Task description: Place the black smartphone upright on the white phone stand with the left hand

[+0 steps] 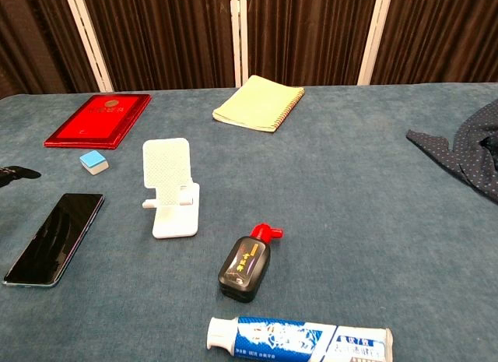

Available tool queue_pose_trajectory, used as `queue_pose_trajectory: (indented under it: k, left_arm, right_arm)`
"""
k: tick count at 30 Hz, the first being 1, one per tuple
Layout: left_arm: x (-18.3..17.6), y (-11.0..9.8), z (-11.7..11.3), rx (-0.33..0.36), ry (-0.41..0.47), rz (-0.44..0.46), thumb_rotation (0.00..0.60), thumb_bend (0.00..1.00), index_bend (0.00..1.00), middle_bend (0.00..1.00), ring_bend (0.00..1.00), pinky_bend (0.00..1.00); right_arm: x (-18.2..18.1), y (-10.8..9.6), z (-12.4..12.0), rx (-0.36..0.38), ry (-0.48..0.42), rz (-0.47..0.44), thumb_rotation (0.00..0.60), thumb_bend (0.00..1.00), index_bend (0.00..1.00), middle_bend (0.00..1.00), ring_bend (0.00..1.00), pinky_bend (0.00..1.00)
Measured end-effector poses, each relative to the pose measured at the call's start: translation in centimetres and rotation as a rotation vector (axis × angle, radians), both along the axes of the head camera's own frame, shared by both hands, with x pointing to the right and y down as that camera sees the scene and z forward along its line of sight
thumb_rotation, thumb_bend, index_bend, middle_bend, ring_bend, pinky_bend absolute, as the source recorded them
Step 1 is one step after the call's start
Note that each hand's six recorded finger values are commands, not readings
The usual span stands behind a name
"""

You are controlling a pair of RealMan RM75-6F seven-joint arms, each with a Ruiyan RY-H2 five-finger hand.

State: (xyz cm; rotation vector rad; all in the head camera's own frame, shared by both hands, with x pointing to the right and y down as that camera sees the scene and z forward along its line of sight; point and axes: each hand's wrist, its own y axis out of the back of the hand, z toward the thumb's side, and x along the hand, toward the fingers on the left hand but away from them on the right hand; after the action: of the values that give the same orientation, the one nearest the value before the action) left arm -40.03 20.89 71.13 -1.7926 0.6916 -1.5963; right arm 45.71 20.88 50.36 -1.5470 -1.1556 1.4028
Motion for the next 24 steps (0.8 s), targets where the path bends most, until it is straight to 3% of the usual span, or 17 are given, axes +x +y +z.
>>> queue_pose_trajectory:
  k: [24]
  left_arm:
    - [7.2,-0.1,0.7,-0.031,0.107,0.072,0.600,0.00,0.00,0.00,0.00,0.00]
  right_arm:
    - [0.5,0.0,-0.3,0.000,-0.015,0.012,0.600,0.00,0.00,0.00,0.00,0.00]
